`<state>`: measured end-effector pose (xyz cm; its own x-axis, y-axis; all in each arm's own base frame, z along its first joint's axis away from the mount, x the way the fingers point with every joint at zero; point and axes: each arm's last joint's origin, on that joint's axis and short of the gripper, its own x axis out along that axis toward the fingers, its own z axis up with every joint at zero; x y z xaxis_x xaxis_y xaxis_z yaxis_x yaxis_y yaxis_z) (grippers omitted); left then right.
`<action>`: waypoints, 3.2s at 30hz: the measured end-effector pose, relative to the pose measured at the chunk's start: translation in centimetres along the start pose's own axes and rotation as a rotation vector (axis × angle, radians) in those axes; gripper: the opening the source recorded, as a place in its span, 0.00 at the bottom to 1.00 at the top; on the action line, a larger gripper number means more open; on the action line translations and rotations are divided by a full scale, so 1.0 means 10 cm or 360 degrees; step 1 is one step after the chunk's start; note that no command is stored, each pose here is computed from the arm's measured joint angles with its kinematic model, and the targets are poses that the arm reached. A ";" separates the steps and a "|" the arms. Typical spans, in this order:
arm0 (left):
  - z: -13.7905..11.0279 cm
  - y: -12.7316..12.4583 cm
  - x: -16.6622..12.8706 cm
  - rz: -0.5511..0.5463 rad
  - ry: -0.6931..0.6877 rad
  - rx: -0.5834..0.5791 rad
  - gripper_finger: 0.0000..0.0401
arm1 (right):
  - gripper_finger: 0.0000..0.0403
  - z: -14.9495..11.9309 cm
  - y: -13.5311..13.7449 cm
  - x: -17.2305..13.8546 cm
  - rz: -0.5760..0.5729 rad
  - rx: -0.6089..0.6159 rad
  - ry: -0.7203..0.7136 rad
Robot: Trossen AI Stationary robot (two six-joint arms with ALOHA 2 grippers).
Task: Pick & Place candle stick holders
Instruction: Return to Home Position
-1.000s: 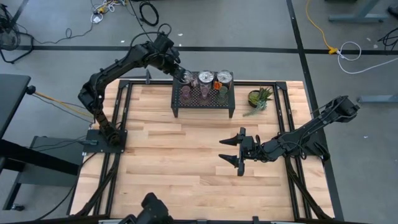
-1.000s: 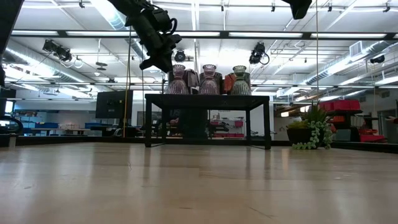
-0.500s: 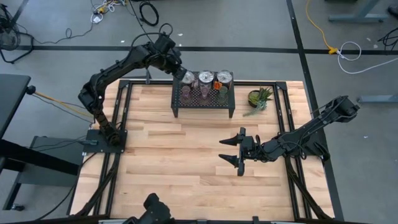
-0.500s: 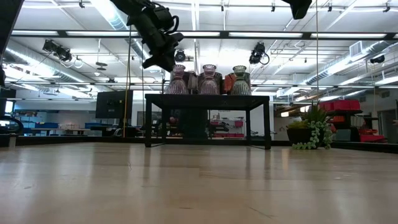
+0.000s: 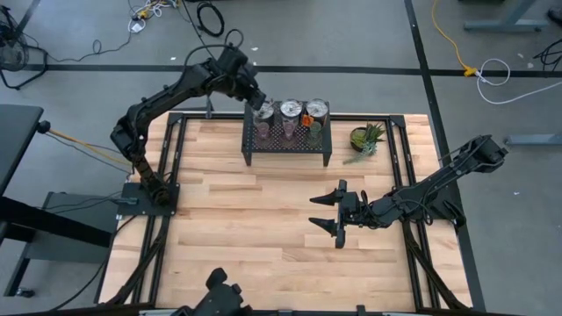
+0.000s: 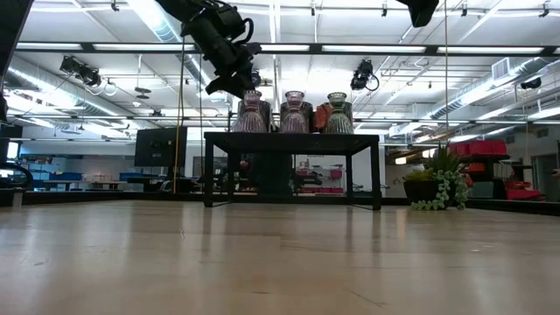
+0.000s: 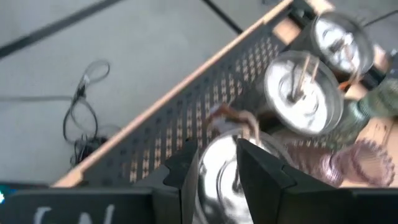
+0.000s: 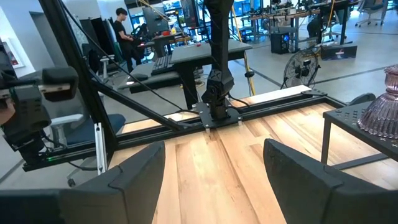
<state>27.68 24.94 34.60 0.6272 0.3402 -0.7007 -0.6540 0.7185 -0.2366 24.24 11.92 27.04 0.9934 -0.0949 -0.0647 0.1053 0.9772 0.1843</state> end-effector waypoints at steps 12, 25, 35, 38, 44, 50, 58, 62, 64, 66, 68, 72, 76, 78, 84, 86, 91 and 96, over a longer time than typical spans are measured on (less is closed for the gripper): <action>-0.01 -0.09 -0.72 -0.0032 -0.0176 0.0397 0.29 | 0.67 0.00 -0.01 -0.02 -0.0005 -0.0188 0.0016; -1.51 -0.21 -2.00 -0.0540 -0.0417 0.0842 0.29 | 0.67 0.59 -0.71 -0.76 -0.0732 -0.0281 -0.0055; -2.92 0.01 -1.89 -0.0777 -0.1144 0.0754 0.29 | 0.67 0.17 -1.05 -1.08 -0.0482 -0.0066 -0.0361; -2.89 -0.01 -1.85 -0.0958 -0.1158 0.0667 0.29 | 0.67 -0.18 -1.14 -1.04 -0.0533 0.0009 -0.0456; -2.83 0.08 -1.52 -0.0725 -0.1081 0.0386 0.29 | 0.67 -0.66 -1.30 -1.04 -0.0581 0.0087 -0.0502; -3.04 0.19 -0.89 -0.0715 -0.1196 0.0302 0.29 | 0.67 -0.72 -1.30 -0.98 -0.0566 0.0028 -0.0418; -3.21 0.07 -0.64 -0.0700 -0.1183 0.0331 0.29 | 0.67 -0.76 -1.38 -0.89 -0.0724 0.0045 -0.0407; -3.26 -0.05 -0.66 -0.0691 -0.1206 0.0413 0.29 | 0.67 -0.73 -1.38 -0.81 -0.0471 -0.0009 -0.0447; -3.30 -0.08 -0.65 -0.0608 -0.1188 0.0410 0.29 | 0.67 -0.77 -1.40 -0.77 -0.0453 -0.0027 -0.0397; -3.34 -0.11 -0.63 -0.0507 -0.1148 0.0410 0.29 | 0.67 -0.82 -1.43 -0.74 -0.0582 -0.0019 -0.0349; -3.37 -0.15 -0.63 -0.0491 -0.1138 0.0484 0.29 | 0.67 -0.86 -1.47 -0.71 -0.0685 -0.0025 -0.0323; -3.43 -0.21 -0.59 -0.0500 -0.1067 0.0658 0.29 | 0.67 -0.87 -1.50 -0.67 -0.0636 -0.0037 -0.0322; -3.46 -0.24 -0.57 -0.0532 -0.1014 0.0732 0.29 | 0.67 -0.88 -1.48 -0.66 -0.0509 -0.0054 -0.0294; -3.47 -0.25 -0.57 -0.0528 -0.1008 0.0766 0.29 | 0.67 -0.88 -1.48 -0.66 -0.0508 -0.0037 -0.0296; -3.47 -0.25 -0.57 -0.0529 -0.1006 0.0760 0.29 | 0.67 -0.88 -1.48 -0.66 -0.0490 -0.0002 -0.0299; -3.47 -0.25 -0.57 -0.0529 -0.1006 0.0760 0.29 | 0.67 -0.88 -1.48 -0.66 -0.0491 -0.0002 -0.0299; -3.47 -0.25 -0.57 -0.0528 -0.1006 0.0760 0.29 | 0.67 -0.88 -1.48 -0.66 -0.0491 -0.0002 -0.0298; -3.47 -0.25 -0.57 -0.0527 -0.1002 0.0761 0.29 | 0.67 -0.86 -1.48 -0.70 -0.0494 -0.0003 -0.0297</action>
<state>11.05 0.18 15.77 0.9650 0.2393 -0.1078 -0.2356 0.9708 0.0456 15.38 -0.28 16.37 0.9053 -0.4200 0.0627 0.4034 0.8967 0.1821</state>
